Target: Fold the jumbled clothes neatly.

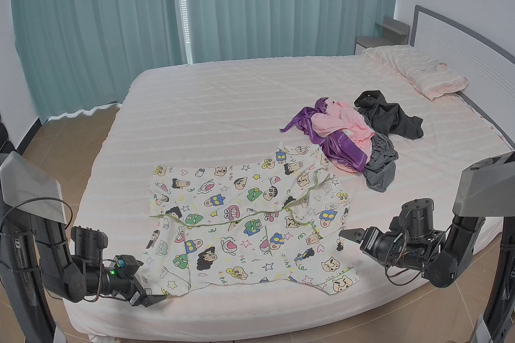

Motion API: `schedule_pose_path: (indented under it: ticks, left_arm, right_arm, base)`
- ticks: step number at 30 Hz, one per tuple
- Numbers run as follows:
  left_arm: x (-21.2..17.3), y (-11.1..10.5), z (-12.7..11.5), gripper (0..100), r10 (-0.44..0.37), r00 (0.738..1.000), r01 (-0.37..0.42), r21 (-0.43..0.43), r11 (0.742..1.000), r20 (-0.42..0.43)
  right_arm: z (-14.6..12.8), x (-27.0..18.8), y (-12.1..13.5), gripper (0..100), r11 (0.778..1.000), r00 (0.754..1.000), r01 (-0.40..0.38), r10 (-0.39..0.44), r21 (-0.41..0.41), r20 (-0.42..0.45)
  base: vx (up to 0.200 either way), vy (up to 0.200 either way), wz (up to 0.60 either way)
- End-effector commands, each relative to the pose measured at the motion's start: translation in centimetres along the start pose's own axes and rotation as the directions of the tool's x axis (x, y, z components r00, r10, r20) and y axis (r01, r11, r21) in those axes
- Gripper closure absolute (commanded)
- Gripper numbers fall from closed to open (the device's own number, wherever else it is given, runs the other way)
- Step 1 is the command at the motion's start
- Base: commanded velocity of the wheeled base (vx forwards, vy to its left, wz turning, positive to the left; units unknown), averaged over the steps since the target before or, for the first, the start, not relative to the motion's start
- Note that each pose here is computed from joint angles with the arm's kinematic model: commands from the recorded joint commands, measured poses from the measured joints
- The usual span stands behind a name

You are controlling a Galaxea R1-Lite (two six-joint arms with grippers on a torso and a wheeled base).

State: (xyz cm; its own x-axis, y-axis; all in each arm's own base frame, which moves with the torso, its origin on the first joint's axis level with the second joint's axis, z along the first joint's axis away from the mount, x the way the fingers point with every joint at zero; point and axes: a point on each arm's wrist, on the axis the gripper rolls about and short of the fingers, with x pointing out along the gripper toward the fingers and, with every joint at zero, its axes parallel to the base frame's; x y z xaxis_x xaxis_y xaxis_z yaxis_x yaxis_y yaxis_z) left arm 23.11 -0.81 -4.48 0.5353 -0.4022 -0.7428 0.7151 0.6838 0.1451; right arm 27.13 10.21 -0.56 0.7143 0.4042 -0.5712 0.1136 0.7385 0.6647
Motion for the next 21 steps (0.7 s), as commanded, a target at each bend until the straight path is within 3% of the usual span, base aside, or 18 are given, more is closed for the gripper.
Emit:
schedule_pose_path:
  ticks: [1, 14, 15, 21]
  left_arm:
    - [1.5, -1.1, -1.0, 0, -0.090, 0.995, 0.090, -0.005, 0.996, -0.033]
    - [2.6, -1.7, -0.2, 0, -0.123, 0.992, 0.124, 0.041, 0.991, -0.016]
    - [2.6, -1.7, -0.2, 100, -0.123, 0.992, 0.124, 0.041, 0.991, -0.016]
    - [1.9, -1.4, -1.0, 100, -0.107, 0.994, 0.107, -0.001, 0.994, -0.031]
  right_arm:
    - [-0.1, 0.0, -0.1, 0, 1.000, 1.000, 0.000, 0.000, -0.001, -0.008]
    - [-0.1, 0.0, -0.1, 0, 1.000, 1.000, -0.001, 0.001, 0.003, -0.007]
    - [-0.1, 0.0, -0.1, 0, 1.000, 1.000, 0.000, 0.000, 0.002, -0.008]
    - [-0.1, 0.0, -0.1, 0, 1.000, 1.000, -0.003, 0.003, 0.004, -0.013]
  base:
    - [0.000, 0.000, 0.00]
    - [0.000, 0.000, 0.00]
    - [0.000, 0.000, 0.00]
    - [0.000, 0.000, 0.00]
